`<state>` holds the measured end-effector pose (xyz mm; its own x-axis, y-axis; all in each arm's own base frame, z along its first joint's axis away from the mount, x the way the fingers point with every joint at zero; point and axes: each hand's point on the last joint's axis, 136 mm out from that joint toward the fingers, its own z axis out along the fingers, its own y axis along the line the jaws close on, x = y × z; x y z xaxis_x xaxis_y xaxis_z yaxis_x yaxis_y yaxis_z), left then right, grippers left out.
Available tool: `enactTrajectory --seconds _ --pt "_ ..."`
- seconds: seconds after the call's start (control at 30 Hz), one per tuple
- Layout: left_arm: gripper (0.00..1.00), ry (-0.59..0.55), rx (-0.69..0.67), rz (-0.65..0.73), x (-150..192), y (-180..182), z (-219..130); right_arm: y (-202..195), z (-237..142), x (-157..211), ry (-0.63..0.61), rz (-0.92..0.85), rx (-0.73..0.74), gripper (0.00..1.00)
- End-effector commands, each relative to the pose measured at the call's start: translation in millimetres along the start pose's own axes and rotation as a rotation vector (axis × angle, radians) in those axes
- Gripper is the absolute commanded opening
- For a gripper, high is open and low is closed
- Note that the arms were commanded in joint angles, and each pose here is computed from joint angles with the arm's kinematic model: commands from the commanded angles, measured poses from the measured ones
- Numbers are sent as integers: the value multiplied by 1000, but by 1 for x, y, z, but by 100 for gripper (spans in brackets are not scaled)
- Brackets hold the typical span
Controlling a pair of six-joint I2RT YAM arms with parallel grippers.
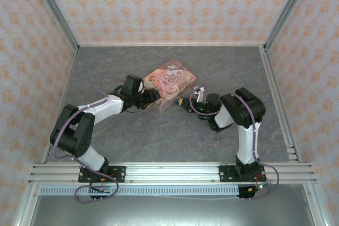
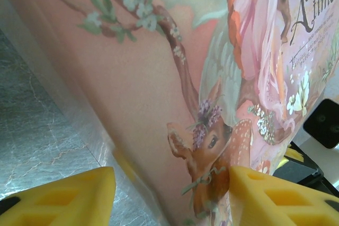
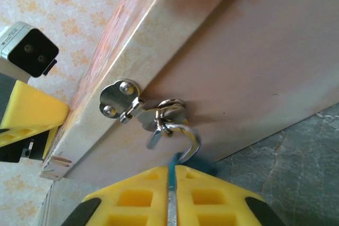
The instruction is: Unlock a padlock with a key
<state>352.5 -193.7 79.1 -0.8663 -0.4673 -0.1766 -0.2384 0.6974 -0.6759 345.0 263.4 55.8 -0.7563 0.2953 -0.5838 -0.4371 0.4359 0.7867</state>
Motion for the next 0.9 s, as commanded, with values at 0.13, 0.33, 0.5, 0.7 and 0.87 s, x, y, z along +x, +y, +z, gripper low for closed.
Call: enactTrajectory --seconds 0.13,0.33,0.5,0.7,0.87 --pt "57 77 -185 -25 26 45 1 9 -2 -17 -59 -30 -16 1" --pt "57 78 -186 -25 27 45 1 4 -7 -20 -77 -33 2 17" --pt "57 78 -191 -23 26 46 1 7 -13 -24 -83 -61 -10 38" --pt "57 73 -197 -27 24 49 -1 12 -5 -27 -65 -72 -51 52" --pt "57 73 -203 -28 24 51 -1 11 3 -28 -53 -66 -68 56"
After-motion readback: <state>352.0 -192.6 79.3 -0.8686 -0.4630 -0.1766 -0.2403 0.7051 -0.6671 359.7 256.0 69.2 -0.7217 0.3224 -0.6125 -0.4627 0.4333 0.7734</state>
